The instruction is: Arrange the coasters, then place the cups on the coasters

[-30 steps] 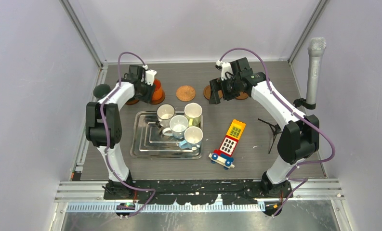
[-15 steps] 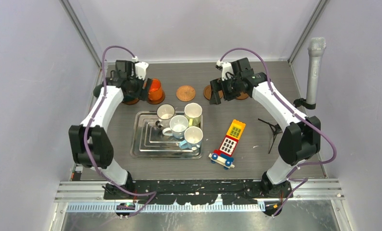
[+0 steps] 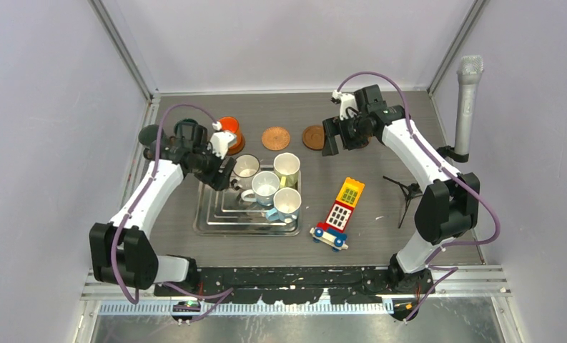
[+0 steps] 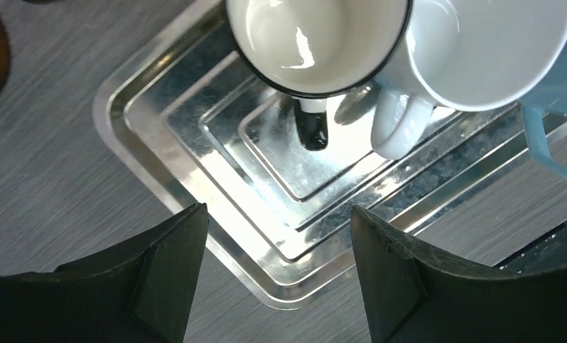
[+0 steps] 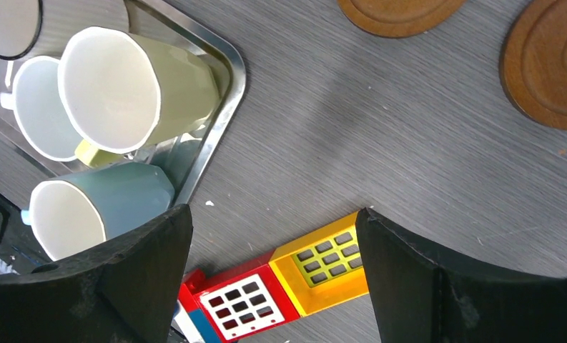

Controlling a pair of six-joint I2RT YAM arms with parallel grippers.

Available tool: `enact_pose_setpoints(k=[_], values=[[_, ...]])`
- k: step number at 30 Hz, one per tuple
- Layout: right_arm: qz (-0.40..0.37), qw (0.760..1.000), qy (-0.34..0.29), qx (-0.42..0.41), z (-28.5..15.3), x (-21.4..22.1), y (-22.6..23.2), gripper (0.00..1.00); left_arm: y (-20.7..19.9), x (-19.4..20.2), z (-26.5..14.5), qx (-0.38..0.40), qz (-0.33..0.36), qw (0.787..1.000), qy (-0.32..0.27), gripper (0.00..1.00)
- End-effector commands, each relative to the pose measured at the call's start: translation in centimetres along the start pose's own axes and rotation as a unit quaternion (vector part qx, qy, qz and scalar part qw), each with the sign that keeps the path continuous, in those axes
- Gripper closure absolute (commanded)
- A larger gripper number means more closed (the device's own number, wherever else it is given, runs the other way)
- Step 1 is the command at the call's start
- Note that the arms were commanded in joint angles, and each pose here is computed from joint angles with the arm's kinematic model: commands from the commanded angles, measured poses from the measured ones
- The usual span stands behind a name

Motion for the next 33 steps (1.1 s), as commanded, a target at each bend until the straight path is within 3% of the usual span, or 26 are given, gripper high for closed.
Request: enact_pose_setpoints(k=[1,9,19,33], values=[[-0.012,1.000,-0.021,-0.001,-1.4,-1.4,-0.1,0.11,-0.8,-0.3,1.2,-0.004,0.015,1.000,-0.006,0.27],[0.004,0.999,-0.021,0.029,-2.0,-1.0,-2.0,0.11,0.1,0.1,4.4,-0.026,-0.007,1.000,0.013,0.39],[0.013,0.998,-0.026,0.053,-2.7,-1.2,-3.8,0.11,-0.7,-0.2,6.5,0.003,-0.016,1.000,0.008,0.39],[0.014,0.998,-0.027,0.052,-2.9,-1.1,-3.9,0.11,-2.5,-0.1,6.4,0.020,-0.020,1.000,0.010,0.36]])
Point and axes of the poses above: each gripper's point midway between its finger pads, its own z axis out along the fingers, its own y axis along the line the jaws close on, x = y × z, the point moved 1 cm from there along -z, back along the fingers, and after that the axes turned 9 degrees about z, right-handed, at the moved point
